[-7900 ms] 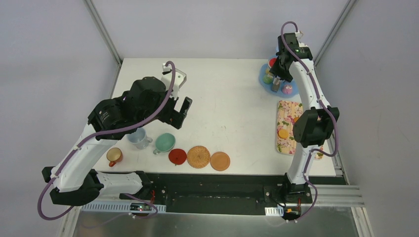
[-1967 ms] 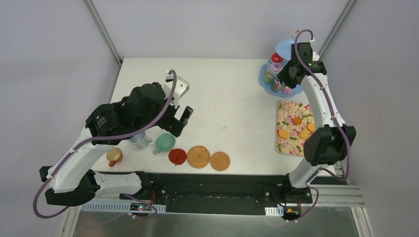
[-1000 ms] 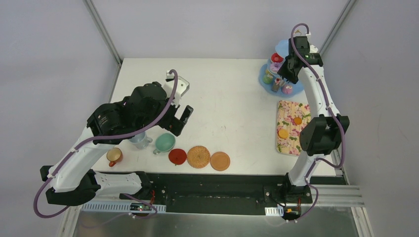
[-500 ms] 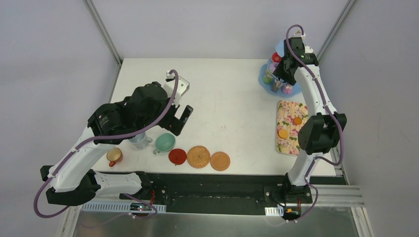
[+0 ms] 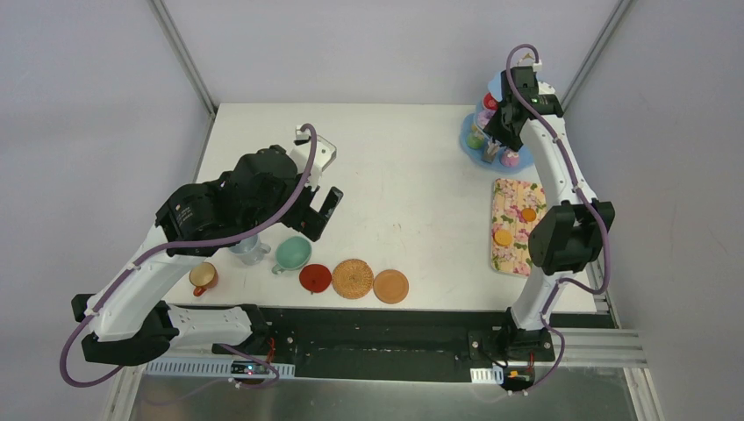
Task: Serve the afternoon tea
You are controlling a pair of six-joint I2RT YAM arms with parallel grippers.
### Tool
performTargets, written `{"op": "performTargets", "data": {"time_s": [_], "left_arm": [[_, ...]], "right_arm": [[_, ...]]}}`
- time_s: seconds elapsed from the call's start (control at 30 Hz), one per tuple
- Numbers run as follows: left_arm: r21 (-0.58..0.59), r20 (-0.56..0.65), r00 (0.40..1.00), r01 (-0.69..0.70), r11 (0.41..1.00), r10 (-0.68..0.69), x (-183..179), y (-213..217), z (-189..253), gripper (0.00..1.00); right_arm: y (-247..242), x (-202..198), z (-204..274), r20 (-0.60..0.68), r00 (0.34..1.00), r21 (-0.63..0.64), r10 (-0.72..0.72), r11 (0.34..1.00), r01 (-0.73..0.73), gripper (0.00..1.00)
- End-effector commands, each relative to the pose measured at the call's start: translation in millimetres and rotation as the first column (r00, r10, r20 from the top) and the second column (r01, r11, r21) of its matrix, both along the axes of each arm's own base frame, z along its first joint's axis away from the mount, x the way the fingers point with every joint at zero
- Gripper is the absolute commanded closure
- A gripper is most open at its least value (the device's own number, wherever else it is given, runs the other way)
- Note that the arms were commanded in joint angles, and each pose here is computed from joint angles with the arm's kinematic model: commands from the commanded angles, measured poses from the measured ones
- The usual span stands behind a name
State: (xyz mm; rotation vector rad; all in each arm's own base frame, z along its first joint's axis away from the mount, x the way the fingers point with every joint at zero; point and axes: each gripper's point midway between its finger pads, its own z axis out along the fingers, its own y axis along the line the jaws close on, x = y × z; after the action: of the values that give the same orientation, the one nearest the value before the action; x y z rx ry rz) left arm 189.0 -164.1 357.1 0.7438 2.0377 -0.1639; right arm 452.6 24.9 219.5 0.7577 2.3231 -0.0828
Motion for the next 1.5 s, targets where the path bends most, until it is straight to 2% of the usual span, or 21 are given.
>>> {"op": "performTargets", "data": {"time_s": [0.0, 0.27, 0.37, 0.43, 0.63, 0.87, 1.47], "left_arm": [[0.004, 0.018, 1.0, 0.017, 1.0, -0.017, -1, 0, 3, 0.0], [0.003, 0.016, 1.0, 0.018, 1.0, -0.018, -1, -1, 2, 0.0], [-0.001, 0.017, 1.0, 0.022, 1.0, -0.022, -1, -2, 3, 0.0], [-0.002, 0.018, 1.0, 0.023, 1.0, -0.023, -1, -3, 3, 0.0], [0.005, 0.012, 1.0, 0.022, 1.0, -0.023, -2, -1, 2, 0.0], [0.001, 0.017, 1.0, 0.02, 1.0, -0.02, -1, -2, 3, 0.0], [0.006, 0.022, 1.0, 0.016, 1.0, -0.016, -4, 4, 5, 0.0]], "right_arm": [[-8, -10, 23, 0.045, 0.998, -0.037, -0.05, 0.998, 0.051, 0.51], [-15, -12, 34, 0.039, 0.999, -0.094, -0.014, 0.995, 0.017, 0.58], [-14, -12, 29, 0.023, 1.0, -0.096, -0.004, 0.995, 0.006, 0.56], [-12, -11, 23, 0.008, 1.0, -0.094, 0.003, 0.996, -0.003, 0.5], [-2, -4, 26, 0.037, 0.999, -0.047, 0.027, 0.999, -0.025, 0.44], [4, -6, 39, 0.087, 0.996, -0.007, 0.029, 1.0, -0.028, 0.44], [55, -1, 29, 0.118, 0.992, 0.127, 0.041, 0.99, -0.056, 0.44]]}}
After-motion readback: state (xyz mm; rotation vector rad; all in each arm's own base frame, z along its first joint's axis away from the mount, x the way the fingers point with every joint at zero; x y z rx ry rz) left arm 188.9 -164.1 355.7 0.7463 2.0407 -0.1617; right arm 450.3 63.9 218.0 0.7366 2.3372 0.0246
